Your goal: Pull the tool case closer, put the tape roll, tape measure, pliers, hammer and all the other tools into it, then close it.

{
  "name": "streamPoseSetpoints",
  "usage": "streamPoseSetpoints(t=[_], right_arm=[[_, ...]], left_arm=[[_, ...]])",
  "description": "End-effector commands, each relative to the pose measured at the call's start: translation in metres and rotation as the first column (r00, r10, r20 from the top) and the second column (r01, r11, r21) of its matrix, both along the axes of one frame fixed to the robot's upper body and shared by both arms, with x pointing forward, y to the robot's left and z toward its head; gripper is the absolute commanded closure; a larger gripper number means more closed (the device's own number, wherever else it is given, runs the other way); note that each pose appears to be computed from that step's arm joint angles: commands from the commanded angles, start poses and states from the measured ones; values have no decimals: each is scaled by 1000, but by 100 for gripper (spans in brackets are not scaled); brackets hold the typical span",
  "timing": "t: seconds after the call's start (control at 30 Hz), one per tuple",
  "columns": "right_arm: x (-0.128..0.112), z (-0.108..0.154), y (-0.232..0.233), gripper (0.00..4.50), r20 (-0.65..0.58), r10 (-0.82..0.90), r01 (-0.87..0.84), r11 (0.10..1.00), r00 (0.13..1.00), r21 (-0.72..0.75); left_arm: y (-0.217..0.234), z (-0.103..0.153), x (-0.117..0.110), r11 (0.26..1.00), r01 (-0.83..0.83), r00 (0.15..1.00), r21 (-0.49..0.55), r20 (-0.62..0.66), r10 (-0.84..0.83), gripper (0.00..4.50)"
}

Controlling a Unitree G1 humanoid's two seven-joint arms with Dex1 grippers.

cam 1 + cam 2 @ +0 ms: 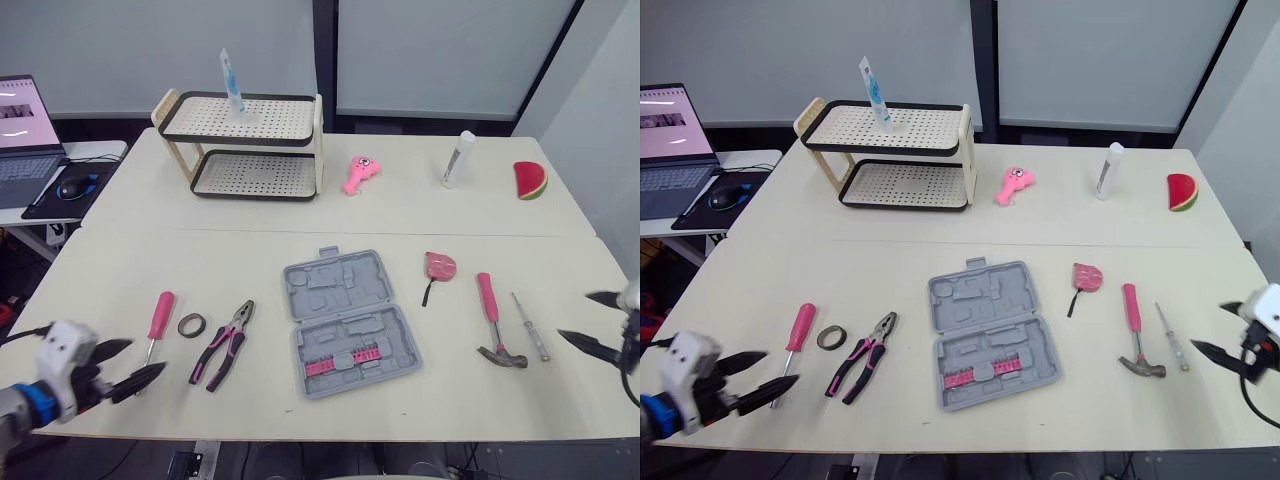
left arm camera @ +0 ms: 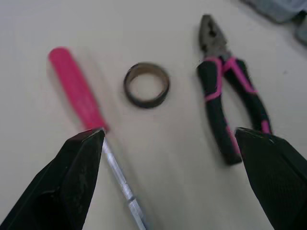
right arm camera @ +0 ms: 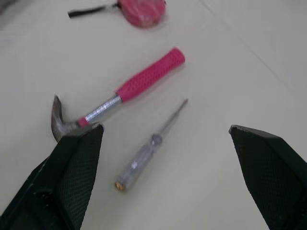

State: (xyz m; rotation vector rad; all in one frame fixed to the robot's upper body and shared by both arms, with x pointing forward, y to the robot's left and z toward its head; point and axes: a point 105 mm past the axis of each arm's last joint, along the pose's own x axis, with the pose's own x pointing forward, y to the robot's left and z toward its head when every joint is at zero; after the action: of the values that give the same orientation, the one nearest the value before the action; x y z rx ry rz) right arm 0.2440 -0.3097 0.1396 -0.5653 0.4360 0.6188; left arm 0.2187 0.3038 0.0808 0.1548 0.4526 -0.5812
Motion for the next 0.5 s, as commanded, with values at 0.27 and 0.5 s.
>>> streamPoseSetpoints(t=[0.27,0.5], right_arm=[[38,-25,82,294,-20,192,-192,981,981,25],[60,-57,109,447,-69,250,-252,967,966,-35]], left_arm=[[-91,-11,36,947,320,947,4,13,-320,320],[-107,-34,55,905,415,909,89,-5,-417,450]])
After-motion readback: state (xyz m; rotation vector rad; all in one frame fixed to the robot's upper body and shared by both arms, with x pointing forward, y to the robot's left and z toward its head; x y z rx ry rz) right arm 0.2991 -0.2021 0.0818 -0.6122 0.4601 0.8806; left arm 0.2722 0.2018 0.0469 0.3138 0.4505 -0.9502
